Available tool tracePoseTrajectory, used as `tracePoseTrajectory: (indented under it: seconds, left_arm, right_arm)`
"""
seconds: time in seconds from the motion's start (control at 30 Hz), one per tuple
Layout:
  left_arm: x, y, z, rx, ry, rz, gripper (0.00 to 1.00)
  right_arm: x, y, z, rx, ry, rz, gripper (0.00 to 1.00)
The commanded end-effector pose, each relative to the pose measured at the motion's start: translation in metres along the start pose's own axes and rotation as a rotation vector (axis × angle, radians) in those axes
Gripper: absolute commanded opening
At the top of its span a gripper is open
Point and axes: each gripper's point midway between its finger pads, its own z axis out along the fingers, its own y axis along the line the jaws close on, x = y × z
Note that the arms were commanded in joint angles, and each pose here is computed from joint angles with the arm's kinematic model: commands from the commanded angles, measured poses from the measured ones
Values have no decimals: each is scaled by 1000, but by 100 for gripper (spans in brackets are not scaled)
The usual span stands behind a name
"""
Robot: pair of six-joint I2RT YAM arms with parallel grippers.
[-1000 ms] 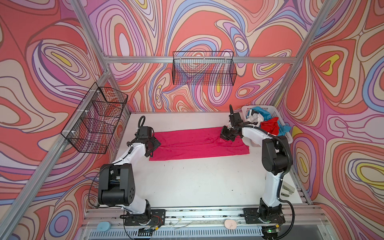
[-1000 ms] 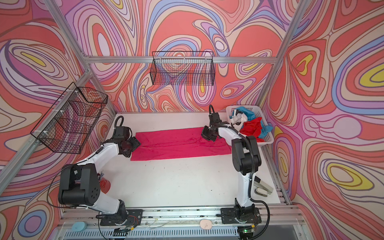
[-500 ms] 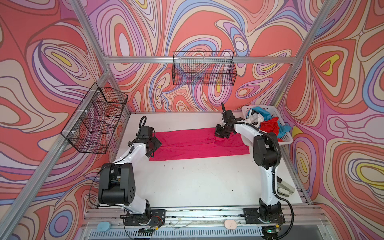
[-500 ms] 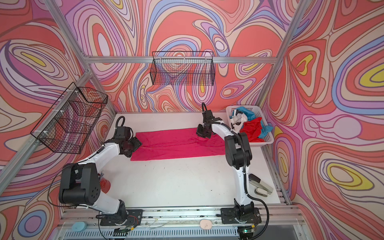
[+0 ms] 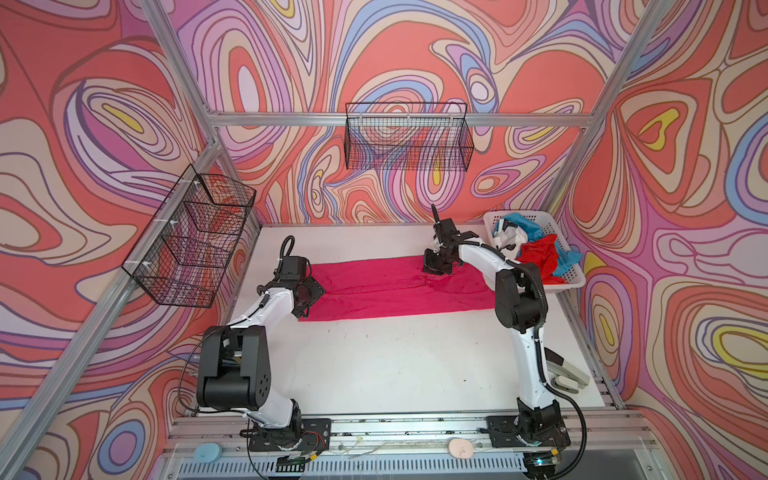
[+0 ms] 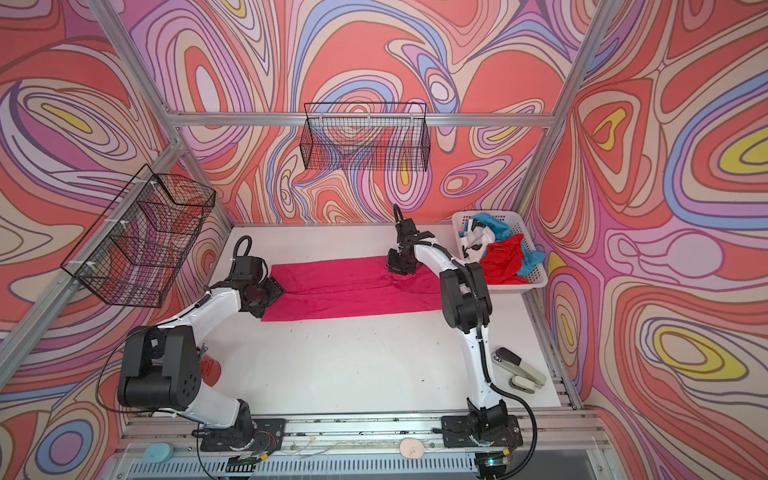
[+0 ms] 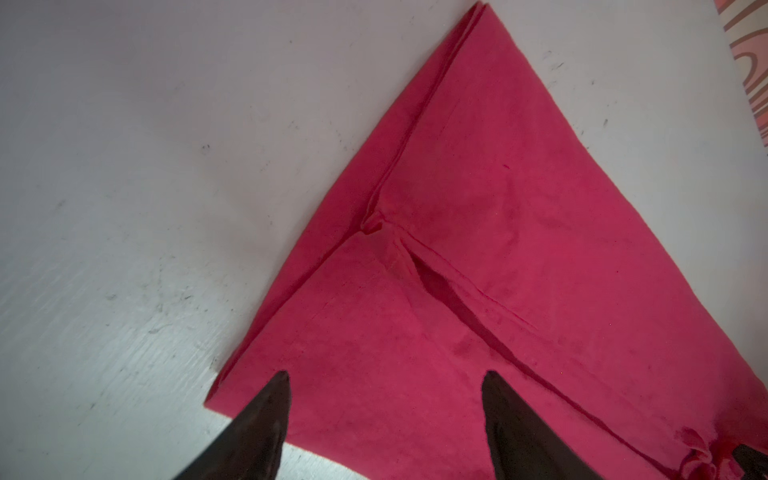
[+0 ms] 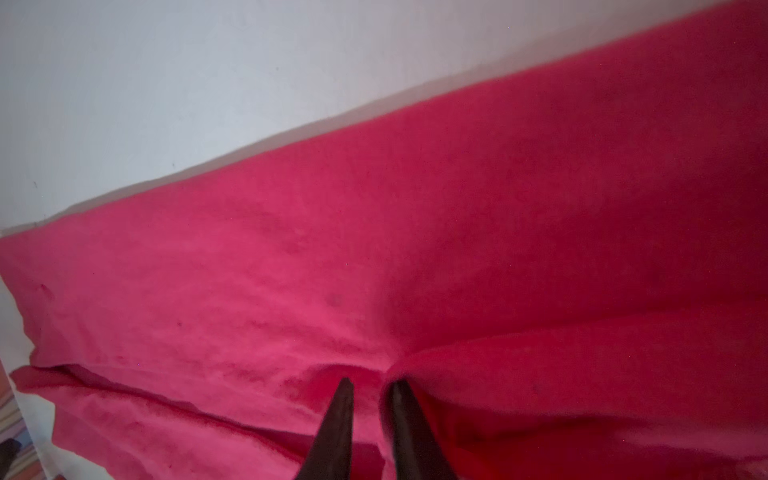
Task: Fold and stack the t-shirts
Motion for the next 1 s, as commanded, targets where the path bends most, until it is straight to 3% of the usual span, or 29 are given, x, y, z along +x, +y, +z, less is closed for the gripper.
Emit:
tracePoseTrajectory:
  seconds: [0.0, 0.3, 0.63, 0.97]
  left_arm:
    - [4, -1, 3, 0, 9, -12, 75]
    - [5, -5, 4, 4, 15, -5, 75]
    - [7, -5, 3, 0, 16, 6, 75]
    - [10, -2, 3, -3, 18, 10, 75]
  right_arm:
    - [-11, 8, -14, 11, -40, -42, 28]
    - [4, -10, -55, 53, -93, 17, 53]
    - [18, -59, -58, 12, -92, 196, 56]
    - [9, -69, -37, -99, -131, 315, 57]
